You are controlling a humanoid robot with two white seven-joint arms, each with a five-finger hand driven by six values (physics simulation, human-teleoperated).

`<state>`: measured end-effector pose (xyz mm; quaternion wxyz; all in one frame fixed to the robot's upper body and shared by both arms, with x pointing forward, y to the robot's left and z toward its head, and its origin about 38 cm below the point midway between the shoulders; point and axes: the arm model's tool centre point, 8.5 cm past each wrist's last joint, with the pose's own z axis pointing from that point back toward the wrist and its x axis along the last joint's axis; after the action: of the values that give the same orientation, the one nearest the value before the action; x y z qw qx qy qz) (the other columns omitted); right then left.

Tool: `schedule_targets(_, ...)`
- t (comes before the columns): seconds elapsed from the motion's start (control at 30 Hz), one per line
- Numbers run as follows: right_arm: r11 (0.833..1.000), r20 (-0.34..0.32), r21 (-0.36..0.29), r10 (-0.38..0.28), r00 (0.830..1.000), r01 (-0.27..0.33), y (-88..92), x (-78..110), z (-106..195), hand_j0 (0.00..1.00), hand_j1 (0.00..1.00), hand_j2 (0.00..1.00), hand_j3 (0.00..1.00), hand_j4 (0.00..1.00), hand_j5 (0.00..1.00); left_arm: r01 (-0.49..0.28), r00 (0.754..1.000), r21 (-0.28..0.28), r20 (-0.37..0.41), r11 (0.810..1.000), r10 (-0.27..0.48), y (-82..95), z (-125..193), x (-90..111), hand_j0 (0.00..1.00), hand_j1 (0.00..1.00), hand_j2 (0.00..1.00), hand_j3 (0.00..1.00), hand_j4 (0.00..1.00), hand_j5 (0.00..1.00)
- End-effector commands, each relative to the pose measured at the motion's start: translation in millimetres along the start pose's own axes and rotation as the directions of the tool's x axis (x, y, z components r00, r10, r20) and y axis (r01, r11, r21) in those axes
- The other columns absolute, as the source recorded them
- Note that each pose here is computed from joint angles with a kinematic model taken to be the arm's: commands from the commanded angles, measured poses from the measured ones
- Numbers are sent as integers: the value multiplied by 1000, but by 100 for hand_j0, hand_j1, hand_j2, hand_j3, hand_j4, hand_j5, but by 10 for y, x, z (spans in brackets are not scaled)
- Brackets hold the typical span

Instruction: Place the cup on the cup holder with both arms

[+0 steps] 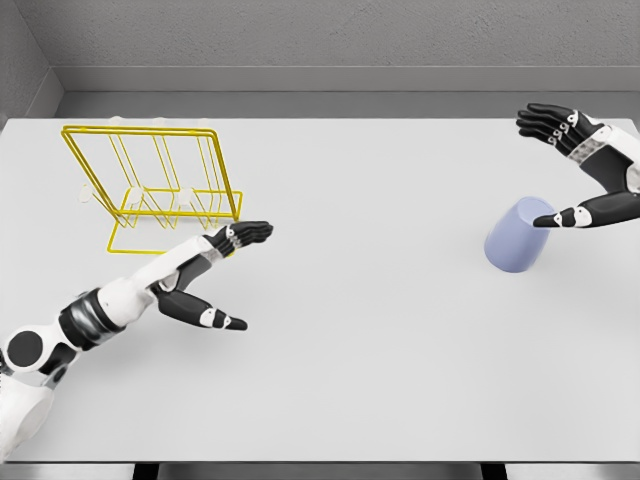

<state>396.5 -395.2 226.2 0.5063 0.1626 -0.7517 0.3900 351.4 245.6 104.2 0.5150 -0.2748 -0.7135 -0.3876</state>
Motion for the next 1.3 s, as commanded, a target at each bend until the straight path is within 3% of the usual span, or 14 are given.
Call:
schedule_targets(0.0,1000,-11,-15,-6,1000,6,-30,-33,35,100,100,100,100,100,100,-86,995,29,-39,996,88,-77,-74,-182,100,100,100,100,100,100)
schedule_targets(0.17,995,-62,-93,-32,998,26,-117,-285,177,100,100,100,100,100,100,-79,993,48,-79,996,83,-7,-7,-300,100,100,100,100,100,100)
schedule_targets(0.3,991,-132,-129,-62,989,45,-85,-479,415,100,100,100,100,100,100,-86,992,61,-85,994,91,35,14,-320,100,100,100,100,100,100)
schedule_targets(0.4,983,-238,-166,-113,965,74,33,-728,809,100,100,100,100,100,100,-79,990,87,-113,993,88,172,34,-396,100,100,100,100,100,100)
schedule_targets(0.53,971,-281,-229,-135,950,71,-20,-863,1011,100,100,100,100,100,100,-94,991,90,-88,992,102,119,-49,-402,100,100,100,100,100,100)
schedule_targets(0.67,959,-280,-269,-162,946,85,4,-962,1051,100,100,100,100,100,100,-89,993,75,-75,993,94,70,-107,-383,100,100,100,100,100,100)
schedule_targets(0.83,944,-284,-298,-228,931,140,245,-1193,1090,100,100,100,100,100,100,-71,993,22,-98,997,73,-87,-224,-435,100,100,100,100,100,100)
schedule_targets(1.1,926,-269,-340,-260,928,161,312,-1317,1074,100,100,100,100,100,100,-121,978,41,-163,992,126,14,-258,-458,100,100,100,100,100,100)
schedule_targets(1.27,909,-240,-381,-274,931,169,309,-1364,1049,100,100,100,100,100,100,-109,982,34,-149,993,113,11,-279,-436,100,100,100,100,100,100)
